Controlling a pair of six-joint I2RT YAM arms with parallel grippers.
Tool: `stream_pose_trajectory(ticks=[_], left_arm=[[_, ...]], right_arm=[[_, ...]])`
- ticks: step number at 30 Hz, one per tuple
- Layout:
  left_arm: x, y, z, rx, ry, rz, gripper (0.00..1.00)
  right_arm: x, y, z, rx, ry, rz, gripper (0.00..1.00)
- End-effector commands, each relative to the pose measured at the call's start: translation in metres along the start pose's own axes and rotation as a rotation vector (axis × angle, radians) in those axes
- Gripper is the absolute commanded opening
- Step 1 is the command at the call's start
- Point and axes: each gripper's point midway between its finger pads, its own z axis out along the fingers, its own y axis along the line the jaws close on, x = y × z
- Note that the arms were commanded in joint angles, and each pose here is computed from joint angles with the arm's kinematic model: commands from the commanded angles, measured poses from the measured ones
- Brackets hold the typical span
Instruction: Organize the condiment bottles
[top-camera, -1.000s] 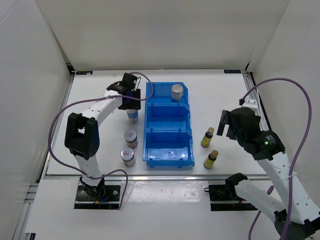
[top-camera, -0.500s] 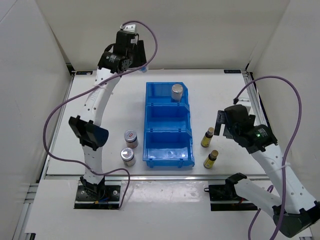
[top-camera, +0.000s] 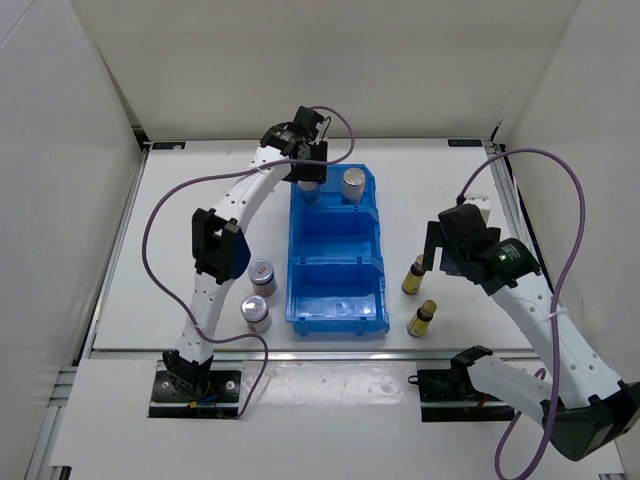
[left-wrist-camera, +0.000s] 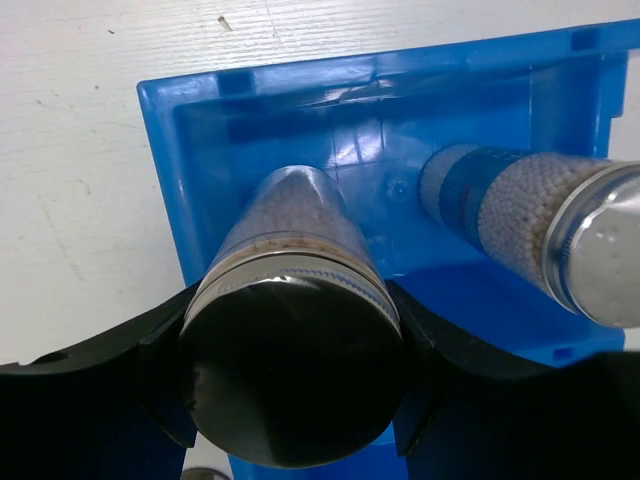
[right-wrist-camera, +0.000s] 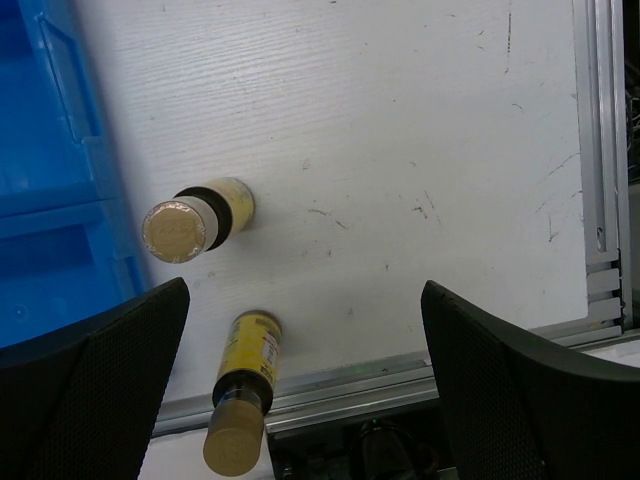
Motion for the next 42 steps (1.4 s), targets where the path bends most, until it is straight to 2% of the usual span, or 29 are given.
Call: stream_pose_trajectory(ticks=[1,5,9,18,22,23,24,28,31,32,34,35,37,38,39,41,42], left_arm=[[-0.043,-0.010,-0.048,0.055,-0.156,-0.032,0.11],[-0.031,-0.010,-0.029,0.049,-0.111,-0.025,0.14],[-0.012,-0.011,-0.002,0.039,-0.049,-0.015,0.27],[-0.003,-0.011,0.013,0.038,-0.017,-0.010,0.51],[0.001,-0.013,0.017,0.043,-0.006,-0.009,0.70],[0.004,-0.012,0.019,0.040,0.003,-0.007,0.88],[-0.001,-0.011,0.013,0.034,-0.012,-0.009,1.00],[-0.016,-0.005,-0.011,0.015,-0.068,-0.017,1.00],[-0.036,0.014,-0.052,-0.037,-0.141,-0.029,1.00],[-0.047,0.019,-0.085,-0.039,-0.192,-0.040,1.00],[-0.041,0.041,-0.105,-0.103,-0.205,-0.062,1.00],[-0.047,0.050,-0.144,-0.108,-0.266,-0.078,1.00],[-0.023,0.072,-0.152,-0.191,-0.249,-0.073,1.00],[-0.022,0.085,-0.182,-0.219,-0.305,-0.091,1.00],[0.007,0.097,-0.170,-0.267,-0.247,-0.071,1.00],[0.021,0.109,-0.175,-0.295,-0.265,-0.048,1.00],[0.027,0.120,-0.191,-0.295,-0.295,-0.060,1.00]], right_arm=[[0.003,0.001,0.004,0.004,0.015,-0.009,1.00],[0.003,0.004,0.006,-0.003,0.020,-0.009,1.00],[0.004,0.004,0.008,0.001,0.029,-0.023,1.00],[0.005,0.006,0.009,-0.004,0.041,-0.026,1.00],[0.005,0.006,0.009,-0.004,0.041,-0.026,1.00],[0.005,0.006,0.009,-0.004,0.041,-0.026,1.00],[0.005,0.006,0.009,-0.004,0.041,-0.026,1.00],[0.005,0.006,0.009,-0.004,0.041,-0.026,1.00],[0.006,0.004,0.009,0.008,0.044,-0.030,1.00],[0.003,0.004,0.008,0.004,0.037,-0.027,1.00],[0.002,0.004,0.006,0.001,0.029,-0.023,1.00],[0.002,0.004,0.006,0.001,0.029,-0.023,1.00],[-0.001,0.003,0.002,-0.006,0.014,-0.024,0.95],[-0.003,0.006,0.001,-0.021,0.011,-0.021,0.90],[-0.002,0.008,0.000,-0.035,0.017,-0.021,0.88],[-0.002,0.012,0.003,-0.041,0.037,-0.040,0.88],[-0.002,0.017,0.003,-0.060,0.047,-0.040,0.87]])
